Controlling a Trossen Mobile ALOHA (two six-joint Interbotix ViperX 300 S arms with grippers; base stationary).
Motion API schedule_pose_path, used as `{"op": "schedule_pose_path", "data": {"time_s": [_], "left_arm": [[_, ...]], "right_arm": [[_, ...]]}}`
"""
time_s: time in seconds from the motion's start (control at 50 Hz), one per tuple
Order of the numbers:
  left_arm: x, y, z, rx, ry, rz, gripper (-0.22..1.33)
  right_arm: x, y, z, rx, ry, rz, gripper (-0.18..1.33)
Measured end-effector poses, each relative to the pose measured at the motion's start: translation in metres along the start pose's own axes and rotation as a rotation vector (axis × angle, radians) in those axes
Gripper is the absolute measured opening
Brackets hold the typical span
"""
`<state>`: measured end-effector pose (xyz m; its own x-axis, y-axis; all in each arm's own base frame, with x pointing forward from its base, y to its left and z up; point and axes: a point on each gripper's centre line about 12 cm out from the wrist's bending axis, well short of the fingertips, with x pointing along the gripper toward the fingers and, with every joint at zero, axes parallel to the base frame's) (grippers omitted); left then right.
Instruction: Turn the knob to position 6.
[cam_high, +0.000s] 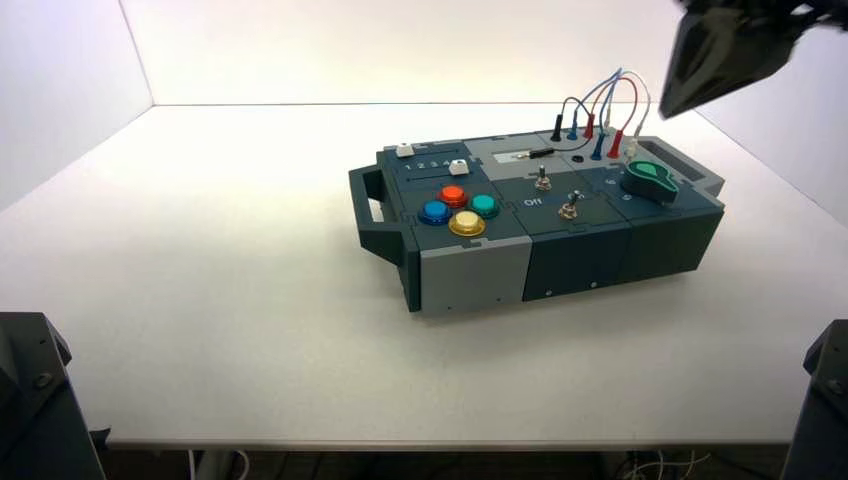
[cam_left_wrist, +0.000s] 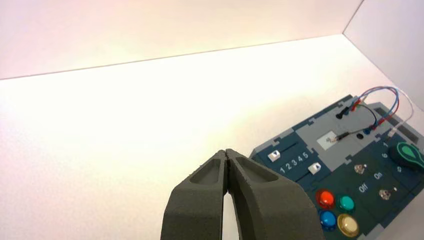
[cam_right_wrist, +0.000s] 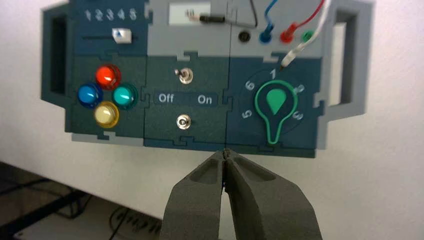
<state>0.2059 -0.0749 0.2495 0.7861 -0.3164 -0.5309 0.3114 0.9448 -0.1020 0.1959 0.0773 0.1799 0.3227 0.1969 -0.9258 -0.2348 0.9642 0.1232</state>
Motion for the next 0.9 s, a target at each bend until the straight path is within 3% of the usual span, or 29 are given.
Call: {"op": "schedule_pose_path", "data": {"time_s": [0.18,0.4,0.7,0.9], "left_arm": [[-0.003,0.000,0.000,0.001,0.003,-0.002,-0.16],[-0.008,-0.001,0.002,0.002,-0.017,-0.004,-0.16],[-0.012,-0.002,0.004,0.004,-0.033,-0.007,-0.16],[-0.013,-0.002,0.004,0.004,-0.039,-0.008,-0.16]], "right_arm": [[0.017,-0.001,-0.001,0.018,0.094,-0.005,-0.14],[0.020,-0.004,-0.006,0.046,0.143,-0.013,-0.14],[0.012,-0.034,-0.005,0.126,0.130,-0.085,-0.14],[0.014,-0.037,-0.003,0.130,0.139,-0.091,-0.14]]}}
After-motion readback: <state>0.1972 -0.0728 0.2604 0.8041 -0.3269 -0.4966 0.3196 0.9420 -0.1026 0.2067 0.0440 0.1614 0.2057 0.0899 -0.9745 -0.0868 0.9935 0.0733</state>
